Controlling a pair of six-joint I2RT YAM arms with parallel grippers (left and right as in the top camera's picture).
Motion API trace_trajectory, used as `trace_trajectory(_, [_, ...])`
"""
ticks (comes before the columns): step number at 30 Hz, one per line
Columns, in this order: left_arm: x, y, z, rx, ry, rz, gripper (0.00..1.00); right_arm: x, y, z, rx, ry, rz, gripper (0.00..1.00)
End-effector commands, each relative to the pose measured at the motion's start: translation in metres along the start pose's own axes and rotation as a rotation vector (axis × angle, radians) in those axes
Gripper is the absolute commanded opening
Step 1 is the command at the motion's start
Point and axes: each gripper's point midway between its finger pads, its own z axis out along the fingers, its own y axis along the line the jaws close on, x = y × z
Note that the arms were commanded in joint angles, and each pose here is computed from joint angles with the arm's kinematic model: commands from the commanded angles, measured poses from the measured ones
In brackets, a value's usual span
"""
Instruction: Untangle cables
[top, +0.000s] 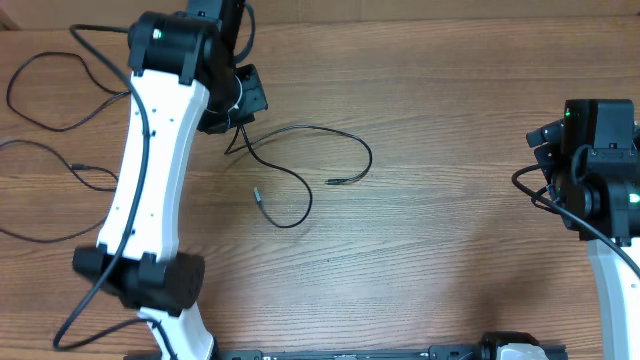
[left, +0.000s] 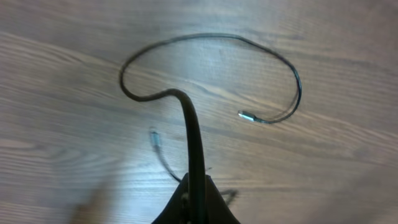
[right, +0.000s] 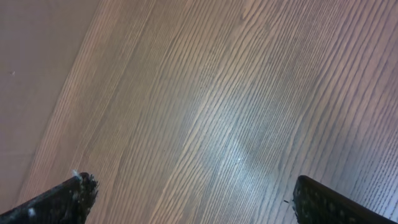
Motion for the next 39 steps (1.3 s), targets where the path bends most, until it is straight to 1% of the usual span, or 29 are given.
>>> trace_trajectory(1, [0.012,-0.026,0.023,0.117,0.151,-0.026,0.05,-0.005,0.001,-0.002,-0.004,-0.02,0.004,1.0])
trace_trajectory(4, [0.017,-0.037,0.039,0.147,0.22,-0.029,0.04,-0.005,0.001,-0.002,-0.004,-0.02,0.004,1.0])
trace_trajectory(11, [0.015,-0.074,0.062,0.34,0.344,-0.055,0.04,-0.005,0.001,-0.002,-0.004,-0.02,0.004,1.0])
trace_trajectory(12, [0.013,-0.074,0.068,0.333,0.354,-0.081,0.04,-0.005,0.001,-0.002,-0.004,-0.02,0.004,1.0])
trace_trajectory(14, [0.004,-0.059,0.087,0.231,0.319,-0.124,0.05,-0.005,0.001,-0.002,-0.004,-0.02,0.004,1.0])
trace_trajectory(16, [-0.002,-0.049,0.098,0.162,0.295,-0.146,0.05,-0.005,0.001,-0.002,-0.004,-0.02,0.004,1.0])
trace_trajectory(19, [-0.006,-0.046,0.109,0.13,0.276,-0.121,0.08,-0.005,0.001,-0.002,-0.004,-0.021,0.004,1.0])
trace_trajectory(23, [-0.006,-0.041,0.126,0.089,0.285,-0.061,0.17,-0.005,0.001,-0.002,-0.004,-0.02,0.004,1.0])
trace_trajectory(25, [-0.002,-0.038,0.134,0.078,0.313,-0.015,0.33,-0.005,0.001,-0.002,-0.004,-0.02,0.004,1.0])
trace_trajectory(26, [0.002,-0.036,0.138,0.071,0.333,0.008,0.42,-0.005,0.001,-0.002,-0.003,-0.02,0.004,1.0])
trace_trajectory(27, [0.004,-0.034,0.141,0.063,0.349,0.024,0.54,-0.005,0.001,-0.002,-0.004,-0.02,0.004,1.0])
trace_trajectory(28, [0.008,-0.033,0.144,0.058,0.367,0.043,0.59,-0.005,0.0,-0.002,-0.003,-0.021,0.003,1.0])
trace_trajectory(32, [0.02,-0.029,0.149,0.054,0.434,0.114,0.59,-0.005,0.001,-0.002,-0.006,-0.022,0.005,1.0])
trace_trajectory(34, [0.026,-0.032,0.147,0.086,0.461,0.159,0.61,-0.005,0.001,-0.002,-0.006,-0.022,0.005,1.0])
trace_trajectory(35, [0.03,-0.035,0.145,0.113,0.478,0.178,0.62,-0.005,0.001,-0.002,-0.006,-0.022,0.005,1.0])
trace_trajectory(37, [0.039,-0.045,0.139,0.201,0.52,0.238,0.69,-0.005,0.001,-0.002,-0.006,-0.022,0.005,1.0])
trace_trajectory(39, [0.044,-0.052,0.134,0.266,0.541,0.28,0.7,-0.005,0.001,-0.002,-0.006,-0.022,0.005,1.0])
